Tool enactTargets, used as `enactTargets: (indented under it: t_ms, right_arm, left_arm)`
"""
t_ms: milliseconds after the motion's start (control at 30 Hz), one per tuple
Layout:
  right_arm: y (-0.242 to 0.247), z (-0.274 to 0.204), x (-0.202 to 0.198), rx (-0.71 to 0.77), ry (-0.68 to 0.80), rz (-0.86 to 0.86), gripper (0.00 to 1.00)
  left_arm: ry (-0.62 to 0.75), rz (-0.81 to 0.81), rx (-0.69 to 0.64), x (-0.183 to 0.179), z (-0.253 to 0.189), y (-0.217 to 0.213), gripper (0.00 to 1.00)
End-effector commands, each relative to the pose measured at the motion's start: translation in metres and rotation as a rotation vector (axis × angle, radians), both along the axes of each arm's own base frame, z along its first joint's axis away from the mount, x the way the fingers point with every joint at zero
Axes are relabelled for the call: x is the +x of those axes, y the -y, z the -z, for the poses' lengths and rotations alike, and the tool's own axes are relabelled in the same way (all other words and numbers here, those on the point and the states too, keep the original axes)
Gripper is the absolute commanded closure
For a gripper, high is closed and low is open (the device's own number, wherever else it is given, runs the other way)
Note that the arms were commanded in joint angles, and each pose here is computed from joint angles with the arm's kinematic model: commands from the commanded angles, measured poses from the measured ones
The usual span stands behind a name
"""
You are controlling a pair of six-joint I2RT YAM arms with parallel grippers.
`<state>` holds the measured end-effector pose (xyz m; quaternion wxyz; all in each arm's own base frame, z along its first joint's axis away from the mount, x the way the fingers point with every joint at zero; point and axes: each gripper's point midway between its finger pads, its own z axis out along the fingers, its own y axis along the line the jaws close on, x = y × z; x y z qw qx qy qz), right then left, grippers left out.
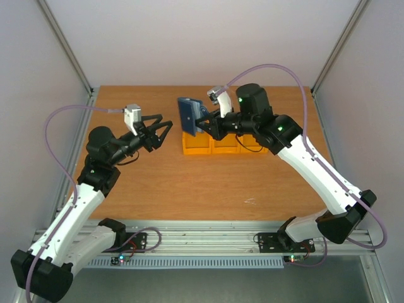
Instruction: Take the credit cards out of the card holder
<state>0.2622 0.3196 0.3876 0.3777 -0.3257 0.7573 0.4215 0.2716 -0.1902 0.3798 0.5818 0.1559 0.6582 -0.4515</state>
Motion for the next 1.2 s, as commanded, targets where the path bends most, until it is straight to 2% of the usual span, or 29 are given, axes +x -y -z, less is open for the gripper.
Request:
enactTargets:
  t_ms: [0,67,233,467,700,800,900,1033,1100,1167]
  right_arm:
    - [0.056,0.029,0.041,-0.313,0.048,0.579,0.99]
    - [0.062,0.033,0.039,-0.415,0.094,0.679,0.99]
    - [0.037,0.031,0.030,-0.504,0.192,0.697,0.99]
    - [-0.008,0.037,0.019,-0.496,0.177,0.589,0.99]
    - [-0.037,0.034,-0.001,-0.443,0.143,0.422,0.99]
    - [-0.037,0.025,-0.010,-0.405,0.147,0.373,0.99]
    - [-0.036,0.016,-0.020,-0.353,0.165,0.326,0.99]
    - [-0.039,0.009,-0.036,-0.263,0.167,0.216,0.99]
    - [-0.044,0.007,-0.047,-0.227,0.159,0.147,0.99]
    - [-0.053,0.006,-0.059,-0.193,0.149,0.060,0.99]
  left_arm:
    - [0.109,0.020,0.200,-0.003,0.028,0.004,0.36]
    - [0.120,0.106,0.227,-0.015,0.035,0.012,0.35]
    - [0.005,0.007,0.208,0.000,0.048,0.002,0.31]
    - [-0.021,0.029,0.170,-0.003,0.046,0.005,0.02]
    - [-0.052,-0.058,0.120,0.009,0.042,-0.004,0.01]
    - [-0.077,-0.087,0.094,0.013,0.040,-0.008,0.06]
    - [-0.101,-0.085,0.101,0.013,0.048,-0.008,0.15]
    - [-0.077,-0.007,0.085,0.002,0.043,0.001,0.48]
    - [-0.041,0.062,0.067,-0.006,0.034,0.008,0.58]
    - [-0.016,0.124,0.043,-0.014,0.027,0.015,0.78]
